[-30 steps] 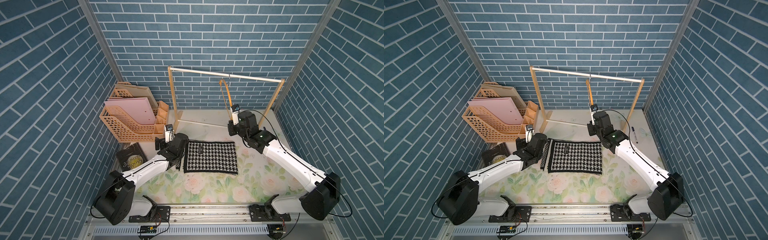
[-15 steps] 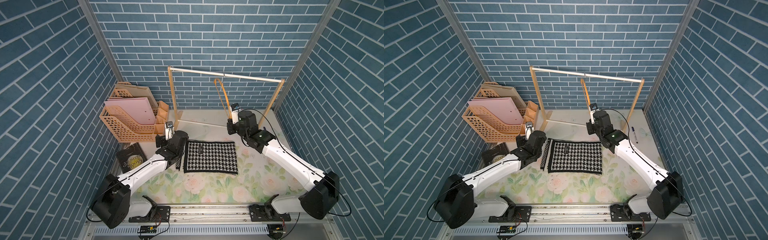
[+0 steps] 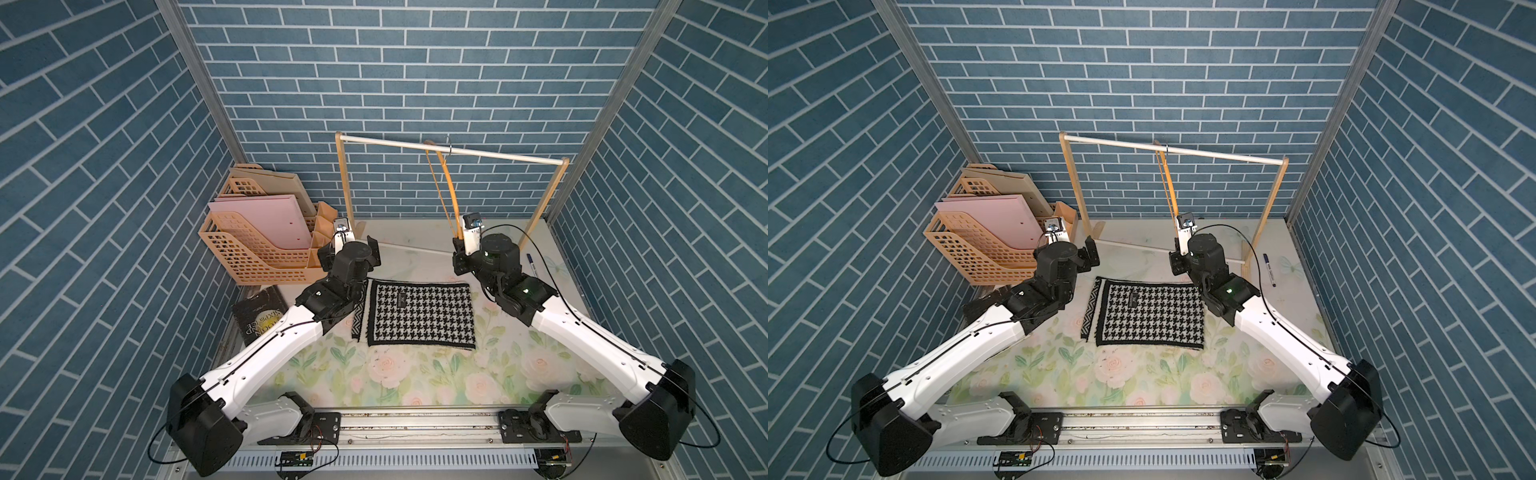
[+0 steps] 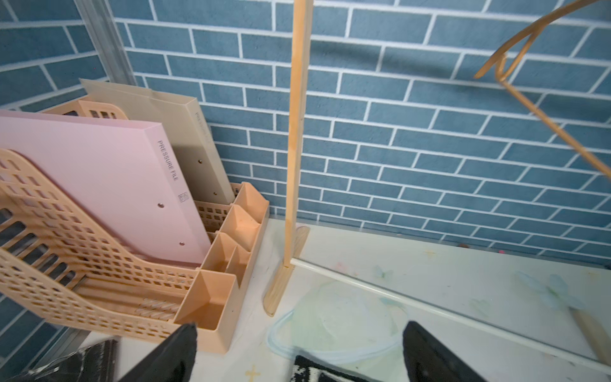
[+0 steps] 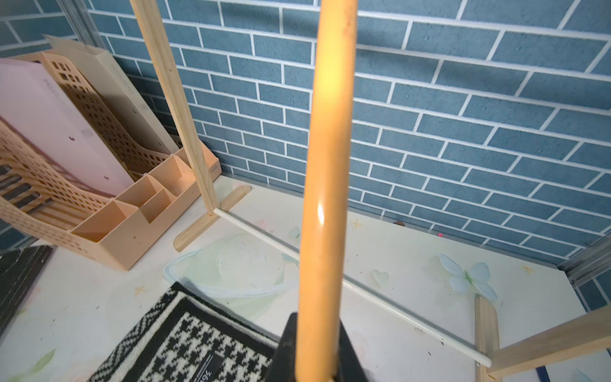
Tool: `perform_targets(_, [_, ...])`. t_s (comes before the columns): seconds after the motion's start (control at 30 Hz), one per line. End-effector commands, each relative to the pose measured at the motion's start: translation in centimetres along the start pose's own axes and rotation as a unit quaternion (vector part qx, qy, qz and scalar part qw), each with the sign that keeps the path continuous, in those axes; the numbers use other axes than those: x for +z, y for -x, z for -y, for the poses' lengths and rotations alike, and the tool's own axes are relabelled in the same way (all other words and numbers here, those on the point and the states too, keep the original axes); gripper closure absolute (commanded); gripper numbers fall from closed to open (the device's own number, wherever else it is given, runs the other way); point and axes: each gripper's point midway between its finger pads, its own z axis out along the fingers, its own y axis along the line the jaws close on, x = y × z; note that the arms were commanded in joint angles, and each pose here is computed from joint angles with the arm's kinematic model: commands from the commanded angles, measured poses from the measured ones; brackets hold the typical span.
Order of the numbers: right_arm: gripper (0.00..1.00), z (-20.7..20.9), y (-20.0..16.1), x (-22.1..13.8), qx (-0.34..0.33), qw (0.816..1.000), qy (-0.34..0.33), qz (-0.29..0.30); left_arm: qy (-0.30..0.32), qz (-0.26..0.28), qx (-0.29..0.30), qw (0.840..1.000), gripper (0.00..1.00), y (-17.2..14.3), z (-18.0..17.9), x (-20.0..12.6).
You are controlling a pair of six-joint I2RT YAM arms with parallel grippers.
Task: Hang the scarf on the hanger
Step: Pick up the hanger from the clothesline.
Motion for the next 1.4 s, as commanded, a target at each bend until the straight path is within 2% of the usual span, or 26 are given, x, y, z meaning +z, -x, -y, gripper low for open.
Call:
perform_targets(0.0, [1.0, -0.3, 0.0, -1.8, -0.011, 0.999, 0.0, 0.032, -0.086, 0.027, -0.03, 0.996, 0.0, 3.5, 2.9, -2.1])
perform_targets(0.17, [1.0, -1.2, -5.2, -2.1, -0.013, 1.0, 0.011, -0.005, -0.196, 0.003, -0.045, 0.979, 0.0, 5.1, 7.9, -3.9])
perform_targets(0.3, [1.0, -2.9, -9.2, -1.6, -0.027, 0.999, 0.005, -0.023, -0.227, -0.005, -0.061, 0.972, 0.0, 4.9, 11.5, -5.0])
perform_targets(0.4, [1.0, -3.8, -10.1, -1.2, -0.04, 0.999, -0.01, -0.022, -0.254, -0.011, -0.094, 0.962, 0.01, 4.0, 13.8, -5.2])
perform_targets(0.53, [1.0, -4.8, -10.2, -0.6, -0.056, 0.998, -0.027, -0.022, -0.303, -0.052, -0.157, 0.939, 0.07, 3.0, 16.9, -5.1])
perform_targets(0.6, [1.0, -5.1, -10.1, -0.3, -0.061, 0.997, -0.038, -0.021, -0.291, -0.085, -0.179, 0.936, 0.04, 2.2, 17.8, -4.5])
perform_targets(0.67, [1.0, -5.4, -10.1, 0.1, -0.064, 0.996, -0.054, -0.021, -0.248, -0.126, -0.202, 0.939, 0.03, 0.8, 18.0, -3.1])
perform_targets(0.8, [1.0, -5.4, -9.7, 0.5, -0.056, 0.995, -0.077, -0.016, -0.162, -0.159, -0.216, 0.95, 0.06, -0.9, 17.7, -0.7])
perform_targets(1.0, [1.0, -5.7, -9.6, 0.8, -0.048, 0.996, -0.078, -0.012, -0.102, -0.166, -0.236, 0.952, 0.21, -1.8, 17.9, 1.4])
perform_targets(1.07, [1.0, -5.8, -9.7, 0.8, -0.048, 0.996, -0.075, -0.013, -0.08, -0.158, -0.241, 0.954, 0.21, -0.9, 17.6, 1.8])
perform_targets(1.2, [1.0, -5.9, -9.7, 0.5, -0.045, 0.996, -0.071, -0.011, -0.047, -0.174, -0.246, 0.952, 0.2, -2.1, 17.1, 3.6])
perform_targets(1.37, [1.0, -6.1, -9.7, 0.3, -0.041, 0.997, -0.064, -0.011, -0.034, -0.197, -0.258, 0.945, 0.28, -3.0, 17.0, 6.3])
